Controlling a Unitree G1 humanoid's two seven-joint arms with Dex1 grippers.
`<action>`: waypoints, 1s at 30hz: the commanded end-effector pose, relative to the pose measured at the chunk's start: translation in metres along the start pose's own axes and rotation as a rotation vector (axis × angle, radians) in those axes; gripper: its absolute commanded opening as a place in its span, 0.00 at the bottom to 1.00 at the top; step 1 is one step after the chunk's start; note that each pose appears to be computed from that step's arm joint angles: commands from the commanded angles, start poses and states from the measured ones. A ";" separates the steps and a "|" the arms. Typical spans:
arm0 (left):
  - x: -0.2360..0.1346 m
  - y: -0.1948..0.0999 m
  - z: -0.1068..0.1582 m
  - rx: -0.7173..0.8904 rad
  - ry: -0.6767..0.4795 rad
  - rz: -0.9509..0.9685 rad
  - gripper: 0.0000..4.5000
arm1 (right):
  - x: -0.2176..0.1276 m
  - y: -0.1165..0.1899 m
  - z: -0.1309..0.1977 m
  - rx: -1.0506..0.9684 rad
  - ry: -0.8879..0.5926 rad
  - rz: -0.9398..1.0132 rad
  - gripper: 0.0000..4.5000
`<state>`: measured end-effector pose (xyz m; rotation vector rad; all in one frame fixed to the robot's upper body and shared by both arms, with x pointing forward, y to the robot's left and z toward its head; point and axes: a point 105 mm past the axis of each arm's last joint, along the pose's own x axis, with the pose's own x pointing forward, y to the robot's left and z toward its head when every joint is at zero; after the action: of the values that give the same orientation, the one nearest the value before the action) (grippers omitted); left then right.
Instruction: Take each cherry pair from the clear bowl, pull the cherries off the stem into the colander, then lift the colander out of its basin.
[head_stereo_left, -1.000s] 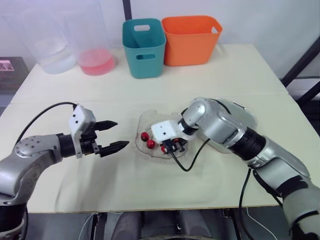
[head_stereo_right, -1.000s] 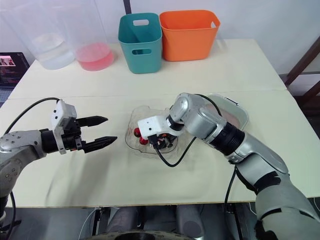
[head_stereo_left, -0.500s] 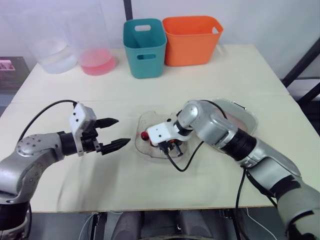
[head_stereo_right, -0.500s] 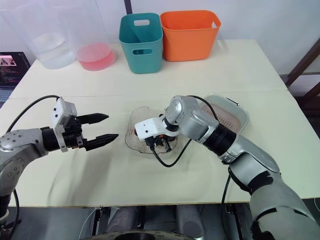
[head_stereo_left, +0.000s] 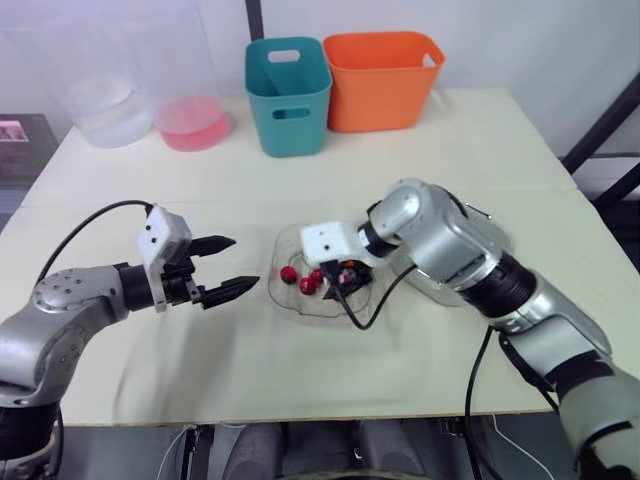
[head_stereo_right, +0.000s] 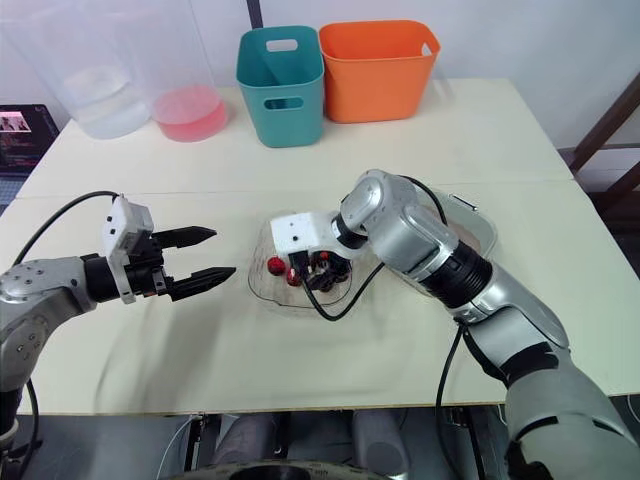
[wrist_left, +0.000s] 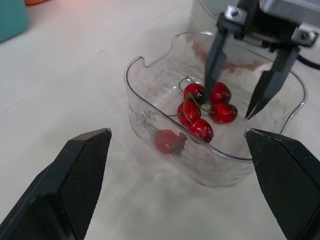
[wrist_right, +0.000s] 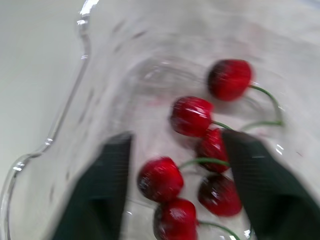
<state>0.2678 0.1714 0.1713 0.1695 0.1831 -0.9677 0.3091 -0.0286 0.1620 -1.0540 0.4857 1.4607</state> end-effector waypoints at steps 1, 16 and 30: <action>0.000 0.000 0.012 0.057 -0.020 -0.018 1.00 | -0.018 -0.003 0.003 0.025 0.034 -0.060 0.97; 0.009 -0.007 0.027 0.127 -0.025 -0.081 1.00 | 0.004 0.004 -0.013 0.125 0.149 -0.008 0.68; 0.011 -0.006 0.027 0.121 -0.046 -0.068 1.00 | 0.021 0.009 -0.019 0.123 0.180 0.072 0.59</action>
<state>0.2724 0.1570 0.1871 0.2273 0.1311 -1.0379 0.3130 -0.0379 0.1364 -1.0656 0.7309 1.3553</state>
